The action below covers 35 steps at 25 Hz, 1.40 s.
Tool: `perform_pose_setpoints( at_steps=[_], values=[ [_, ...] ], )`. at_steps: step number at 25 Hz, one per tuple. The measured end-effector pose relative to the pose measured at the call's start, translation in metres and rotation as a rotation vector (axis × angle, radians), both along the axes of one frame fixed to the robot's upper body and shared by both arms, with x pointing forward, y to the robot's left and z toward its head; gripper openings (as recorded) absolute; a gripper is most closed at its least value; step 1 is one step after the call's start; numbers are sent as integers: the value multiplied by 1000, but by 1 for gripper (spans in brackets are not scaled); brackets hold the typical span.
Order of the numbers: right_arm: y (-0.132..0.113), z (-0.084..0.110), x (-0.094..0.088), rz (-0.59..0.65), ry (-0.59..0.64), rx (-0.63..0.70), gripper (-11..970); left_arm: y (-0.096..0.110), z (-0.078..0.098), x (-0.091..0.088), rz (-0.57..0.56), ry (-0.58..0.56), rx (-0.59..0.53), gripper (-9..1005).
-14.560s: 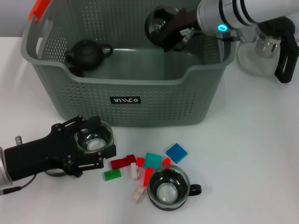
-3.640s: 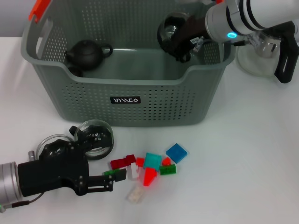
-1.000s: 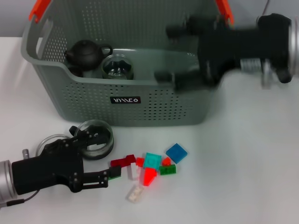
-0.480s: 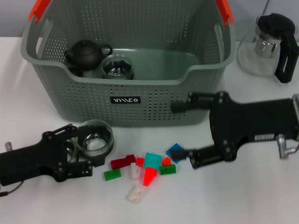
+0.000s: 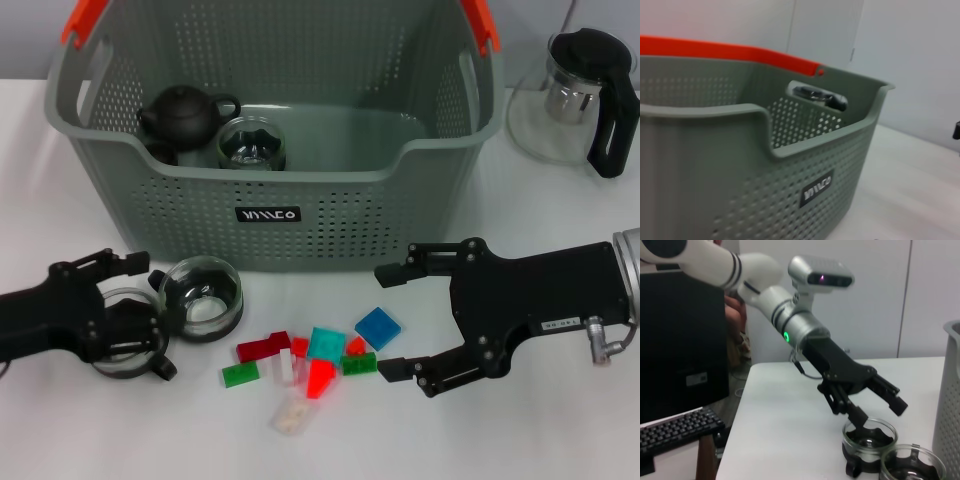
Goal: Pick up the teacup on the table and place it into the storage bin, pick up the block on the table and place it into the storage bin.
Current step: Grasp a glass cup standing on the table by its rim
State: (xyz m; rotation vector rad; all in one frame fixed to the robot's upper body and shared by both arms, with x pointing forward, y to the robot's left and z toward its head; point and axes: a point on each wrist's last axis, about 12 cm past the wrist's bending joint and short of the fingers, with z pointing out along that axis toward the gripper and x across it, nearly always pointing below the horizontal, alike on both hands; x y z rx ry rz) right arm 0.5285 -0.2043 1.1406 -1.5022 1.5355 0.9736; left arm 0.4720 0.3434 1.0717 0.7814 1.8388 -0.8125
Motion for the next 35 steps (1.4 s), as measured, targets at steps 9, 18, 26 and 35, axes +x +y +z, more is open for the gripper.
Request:
perform_pose_setpoints(
  at_steps=[9,18,26,35],
  values=[
    [4,3,6,-6,10,-5,944,24,35,9,73,76,110,933],
    [10,6,10,-3,11,-8,944,17,60,35,115,330,246,933],
    [13,9,12,6,-1,-9,943,2,71,51,126,451,390,933],
    [12,7,14,2,0,-21,943,13,74,57,269,507,441,933]
  ],
)
